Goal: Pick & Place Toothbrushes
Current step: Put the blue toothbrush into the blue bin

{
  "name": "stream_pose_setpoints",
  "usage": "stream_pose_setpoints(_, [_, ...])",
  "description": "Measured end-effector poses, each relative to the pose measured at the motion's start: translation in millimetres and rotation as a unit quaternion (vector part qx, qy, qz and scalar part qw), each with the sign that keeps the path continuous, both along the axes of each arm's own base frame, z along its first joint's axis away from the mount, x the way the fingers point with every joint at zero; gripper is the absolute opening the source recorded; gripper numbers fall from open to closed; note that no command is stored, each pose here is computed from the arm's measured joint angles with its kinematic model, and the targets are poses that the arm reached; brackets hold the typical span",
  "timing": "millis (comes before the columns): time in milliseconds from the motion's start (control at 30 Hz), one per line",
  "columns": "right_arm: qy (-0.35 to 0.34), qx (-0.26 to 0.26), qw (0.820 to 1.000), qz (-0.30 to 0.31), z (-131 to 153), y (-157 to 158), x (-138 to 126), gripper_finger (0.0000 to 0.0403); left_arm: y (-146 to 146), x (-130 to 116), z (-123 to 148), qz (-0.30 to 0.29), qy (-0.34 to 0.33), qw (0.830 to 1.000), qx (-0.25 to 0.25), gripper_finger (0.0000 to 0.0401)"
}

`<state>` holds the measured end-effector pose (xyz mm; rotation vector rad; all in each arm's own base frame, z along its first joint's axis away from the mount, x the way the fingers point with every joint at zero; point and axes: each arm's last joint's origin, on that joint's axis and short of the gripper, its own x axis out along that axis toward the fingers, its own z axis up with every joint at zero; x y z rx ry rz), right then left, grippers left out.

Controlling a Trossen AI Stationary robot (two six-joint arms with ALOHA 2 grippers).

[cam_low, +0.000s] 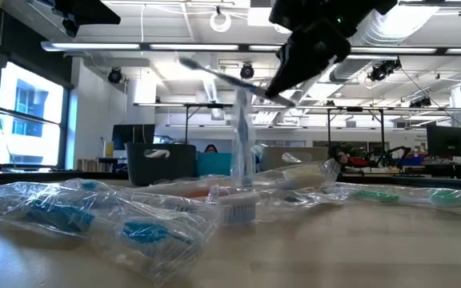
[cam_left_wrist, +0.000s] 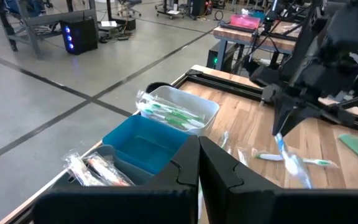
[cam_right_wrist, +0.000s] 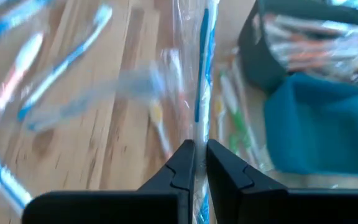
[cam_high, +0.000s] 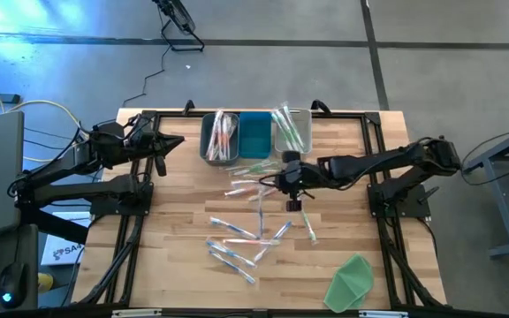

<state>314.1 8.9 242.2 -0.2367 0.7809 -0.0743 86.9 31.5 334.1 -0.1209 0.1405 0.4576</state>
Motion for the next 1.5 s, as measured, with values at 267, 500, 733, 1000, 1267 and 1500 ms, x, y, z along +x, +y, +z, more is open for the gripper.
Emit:
stream_pose_setpoints(267, [-0.108,-0.016,0.994,-0.028,26.9,-2.6,2.8,0.0022,0.0,0.0,0.1,0.000,0.000,1.000,0.000,0.0000])
stream_pose_setpoints(500, [-0.186,-0.034,0.979,-0.068,40.5,-6.2,9.2,0.0022,0.1,0.1,0.0,0.002,-0.003,1.000,-0.007,0.0000])
stream_pose_setpoints(733, [-0.247,-0.002,0.960,-0.132,49.7,-27.1,11.9,0.0022,0.1,-0.1,0.2,0.004,-0.007,1.000,-0.012,0.0000])
stream_pose_setpoints(1000, [-0.291,0.016,0.946,-0.143,57.4,-41.5,13.2,0.0022,1.3,-0.6,0.7,0.029,-0.014,0.999,-0.019,0.0000])
stream_pose_setpoints(1267, [-0.318,0.056,0.936,-0.143,56.0,-50.6,18.8,0.0010,2.3,-1.2,0.6,0.049,-0.013,0.999,-0.016,0.0000])
stream_pose_setpoints(1500, [-0.338,0.060,0.926,-0.159,58.6,-61.6,35.1,0.0010,3.2,-1.7,0.0,0.065,-0.009,0.998,-0.013,0.0000])
